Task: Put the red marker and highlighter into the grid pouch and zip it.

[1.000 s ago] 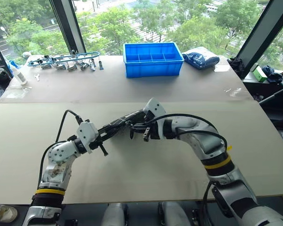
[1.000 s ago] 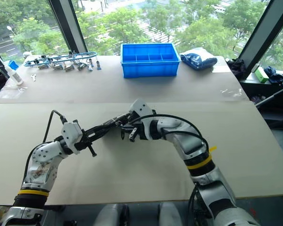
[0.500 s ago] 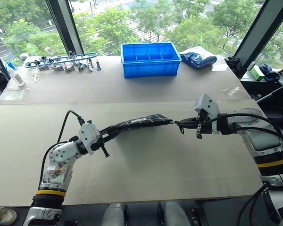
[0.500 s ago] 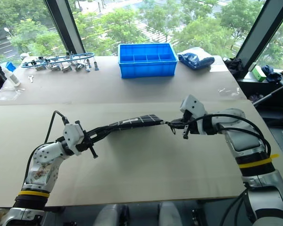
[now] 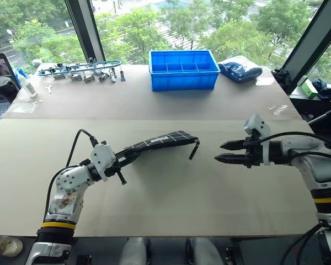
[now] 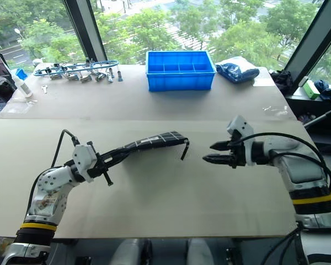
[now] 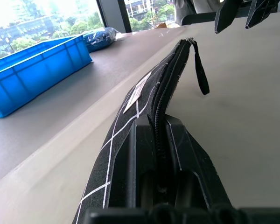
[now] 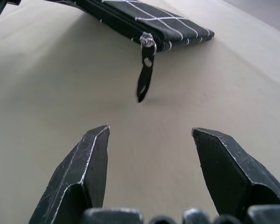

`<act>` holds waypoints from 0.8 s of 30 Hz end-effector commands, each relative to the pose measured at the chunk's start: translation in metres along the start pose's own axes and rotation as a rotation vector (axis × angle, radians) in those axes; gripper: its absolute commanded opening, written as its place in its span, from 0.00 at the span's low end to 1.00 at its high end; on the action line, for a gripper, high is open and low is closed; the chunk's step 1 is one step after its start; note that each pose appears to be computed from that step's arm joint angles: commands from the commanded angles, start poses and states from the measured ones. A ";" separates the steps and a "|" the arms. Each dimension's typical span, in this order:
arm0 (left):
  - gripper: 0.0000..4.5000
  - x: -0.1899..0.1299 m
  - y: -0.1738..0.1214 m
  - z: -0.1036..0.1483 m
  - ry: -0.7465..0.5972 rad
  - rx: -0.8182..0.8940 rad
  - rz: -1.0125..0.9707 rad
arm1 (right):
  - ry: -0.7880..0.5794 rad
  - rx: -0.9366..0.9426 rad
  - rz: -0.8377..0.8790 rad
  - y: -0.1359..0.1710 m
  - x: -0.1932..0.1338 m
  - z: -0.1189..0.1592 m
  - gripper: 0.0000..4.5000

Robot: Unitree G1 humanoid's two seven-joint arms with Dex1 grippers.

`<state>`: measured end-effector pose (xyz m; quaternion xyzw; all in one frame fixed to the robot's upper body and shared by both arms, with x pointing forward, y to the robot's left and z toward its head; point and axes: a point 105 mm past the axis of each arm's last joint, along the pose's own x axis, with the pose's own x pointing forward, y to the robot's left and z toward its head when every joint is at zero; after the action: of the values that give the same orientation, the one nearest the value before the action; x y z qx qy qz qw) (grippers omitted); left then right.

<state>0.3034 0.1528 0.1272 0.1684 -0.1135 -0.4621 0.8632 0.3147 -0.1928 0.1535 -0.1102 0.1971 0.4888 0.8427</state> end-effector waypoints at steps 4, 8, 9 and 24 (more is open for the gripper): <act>0.00 -0.011 -0.023 0.004 0.020 0.098 -0.254 | -0.041 -0.029 0.009 0.016 -0.013 -0.002 0.71; 0.00 -0.025 -0.026 0.001 0.051 0.137 -0.360 | -0.029 -0.036 -0.004 0.018 -0.004 -0.009 0.71; 0.00 -0.028 -0.024 0.000 0.059 0.147 -0.371 | -0.030 -0.039 -0.003 0.019 -0.002 -0.010 0.71; 0.76 -0.040 0.017 0.004 0.068 0.091 -0.180 | -0.005 -0.055 0.012 0.021 0.006 -0.015 0.73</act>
<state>0.2904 0.1893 0.1152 0.2569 -0.0723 -0.5548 0.7880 0.2941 -0.1833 0.1278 -0.1172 0.1993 0.4954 0.8373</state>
